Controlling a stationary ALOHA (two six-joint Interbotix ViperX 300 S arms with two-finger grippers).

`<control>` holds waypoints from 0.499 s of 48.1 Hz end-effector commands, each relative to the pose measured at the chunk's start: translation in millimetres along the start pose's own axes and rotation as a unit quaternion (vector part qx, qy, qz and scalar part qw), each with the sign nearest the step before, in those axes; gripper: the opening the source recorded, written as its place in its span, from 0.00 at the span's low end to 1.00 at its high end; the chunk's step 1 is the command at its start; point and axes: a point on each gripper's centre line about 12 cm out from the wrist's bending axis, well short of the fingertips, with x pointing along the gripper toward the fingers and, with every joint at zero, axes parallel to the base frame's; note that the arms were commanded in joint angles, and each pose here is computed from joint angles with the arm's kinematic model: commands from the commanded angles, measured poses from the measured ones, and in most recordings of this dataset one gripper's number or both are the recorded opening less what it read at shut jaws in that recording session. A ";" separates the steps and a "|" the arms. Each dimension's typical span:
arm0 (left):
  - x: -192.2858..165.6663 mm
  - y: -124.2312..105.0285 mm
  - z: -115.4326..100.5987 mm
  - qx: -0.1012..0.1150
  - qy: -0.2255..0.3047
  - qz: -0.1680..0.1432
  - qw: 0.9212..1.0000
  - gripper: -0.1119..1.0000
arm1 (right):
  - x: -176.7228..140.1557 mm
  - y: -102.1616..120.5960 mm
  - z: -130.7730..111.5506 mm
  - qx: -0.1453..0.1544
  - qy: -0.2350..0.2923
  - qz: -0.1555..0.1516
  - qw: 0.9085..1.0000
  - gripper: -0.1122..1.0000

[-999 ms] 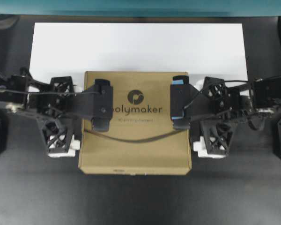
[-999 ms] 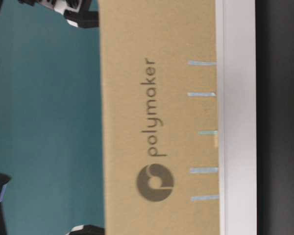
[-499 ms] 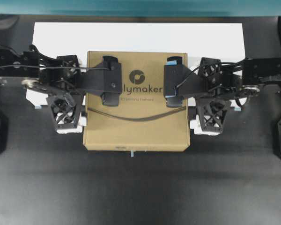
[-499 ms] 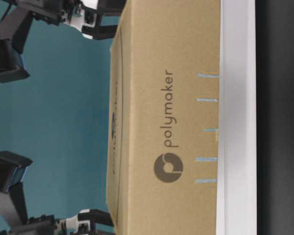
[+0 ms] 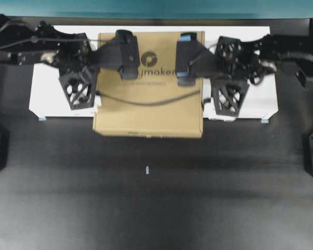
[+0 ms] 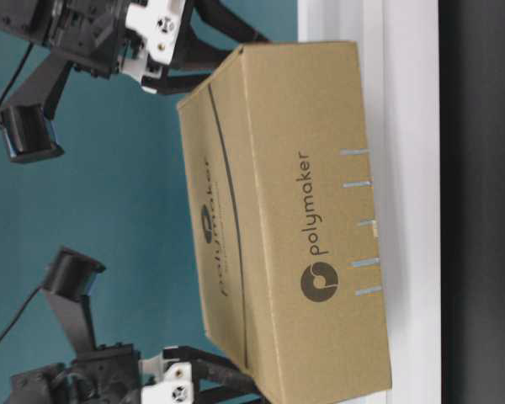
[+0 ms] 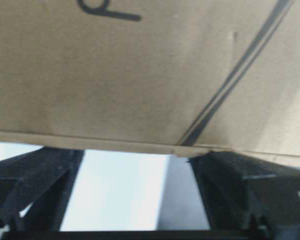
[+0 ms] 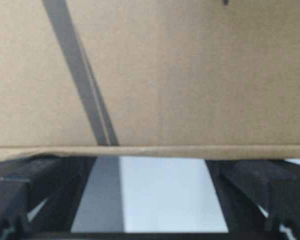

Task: Place the cardboard box on the stand after clamping it between your arms.
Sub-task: 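Lift the clamped box and carry it back over the white stand, then lower the box onto the stand and release both grippers outward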

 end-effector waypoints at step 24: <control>-4.2 49.3 43.3 -0.027 -0.096 0.036 0.994 0.79 | 35.4 -49.6 6.1 0.008 -0.027 0.005 1.000 0.84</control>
